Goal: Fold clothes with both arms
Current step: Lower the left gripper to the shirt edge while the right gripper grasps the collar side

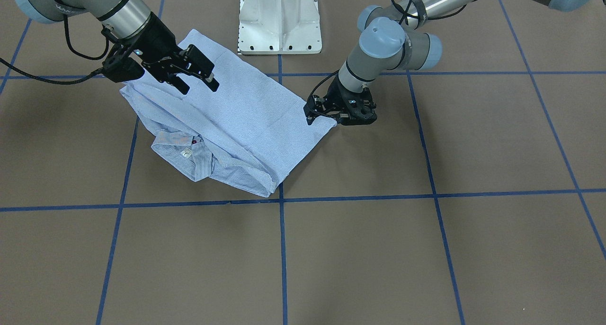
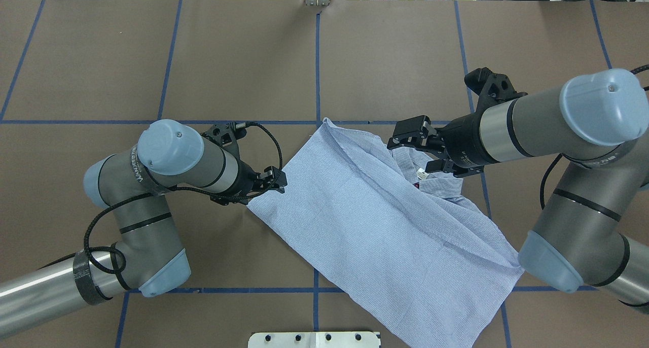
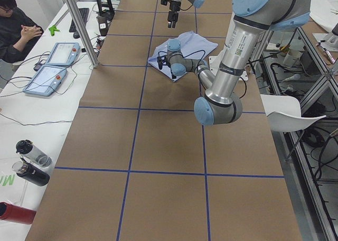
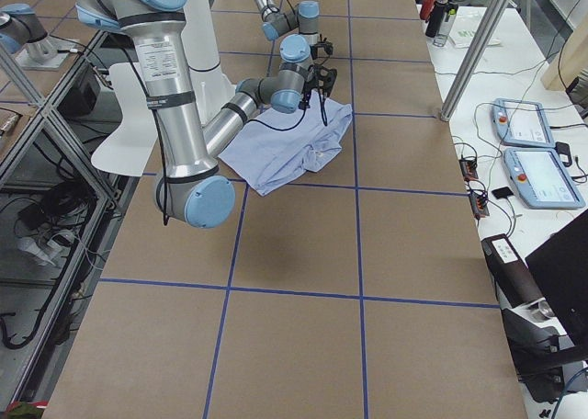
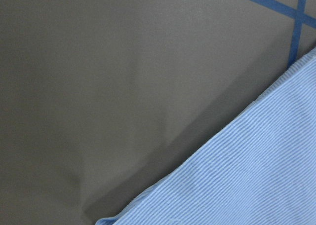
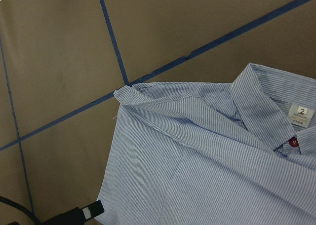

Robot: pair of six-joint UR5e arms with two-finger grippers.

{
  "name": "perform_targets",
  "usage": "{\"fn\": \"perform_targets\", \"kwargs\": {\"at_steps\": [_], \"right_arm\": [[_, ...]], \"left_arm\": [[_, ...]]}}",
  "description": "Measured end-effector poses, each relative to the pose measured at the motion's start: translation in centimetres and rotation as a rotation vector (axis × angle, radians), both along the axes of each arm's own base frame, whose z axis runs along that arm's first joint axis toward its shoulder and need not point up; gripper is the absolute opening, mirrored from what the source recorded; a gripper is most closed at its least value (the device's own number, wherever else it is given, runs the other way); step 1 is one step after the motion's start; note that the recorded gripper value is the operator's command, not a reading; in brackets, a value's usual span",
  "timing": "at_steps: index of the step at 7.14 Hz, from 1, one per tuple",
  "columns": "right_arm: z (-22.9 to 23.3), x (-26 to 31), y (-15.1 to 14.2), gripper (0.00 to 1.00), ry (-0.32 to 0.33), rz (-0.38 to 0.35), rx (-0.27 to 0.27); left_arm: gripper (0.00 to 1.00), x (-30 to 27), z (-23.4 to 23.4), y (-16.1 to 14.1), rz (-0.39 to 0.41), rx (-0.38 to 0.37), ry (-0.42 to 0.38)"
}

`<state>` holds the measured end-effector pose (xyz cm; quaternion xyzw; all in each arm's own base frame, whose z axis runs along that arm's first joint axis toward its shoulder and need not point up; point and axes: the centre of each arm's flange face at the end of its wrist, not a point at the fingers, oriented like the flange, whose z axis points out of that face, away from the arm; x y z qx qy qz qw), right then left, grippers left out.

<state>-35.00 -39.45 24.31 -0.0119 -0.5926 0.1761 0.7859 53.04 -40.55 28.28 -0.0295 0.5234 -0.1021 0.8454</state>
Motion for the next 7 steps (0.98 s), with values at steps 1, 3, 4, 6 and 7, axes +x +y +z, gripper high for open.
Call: {"fn": "perform_targets", "kwargs": {"at_steps": [1,3,4,6,7], "right_arm": [[0.0,0.0,0.0,1.0,0.0,0.0,0.0],[0.1,-0.1,-0.1,1.0,0.002,0.0,-0.001],[0.2,-0.2,-0.2,1.0,0.005,0.0,-0.004],[0.5,-0.3,-0.3,1.0,0.009,-0.001,-0.008],[0.5,-0.3,-0.3,1.0,0.01,-0.001,-0.009]], "left_arm": [[0.93,0.0,0.6,0.0,-0.001,-0.005,-0.01],[0.89,-0.1,1.5,0.1,-0.002,-0.013,-0.024],[0.84,-0.1,1.7,0.1,-0.001,-0.013,-0.026],[0.77,0.5,1.7,0.8,0.012,-0.014,-0.027],[0.68,0.8,1.8,1.2,0.02,-0.014,-0.029]]}}
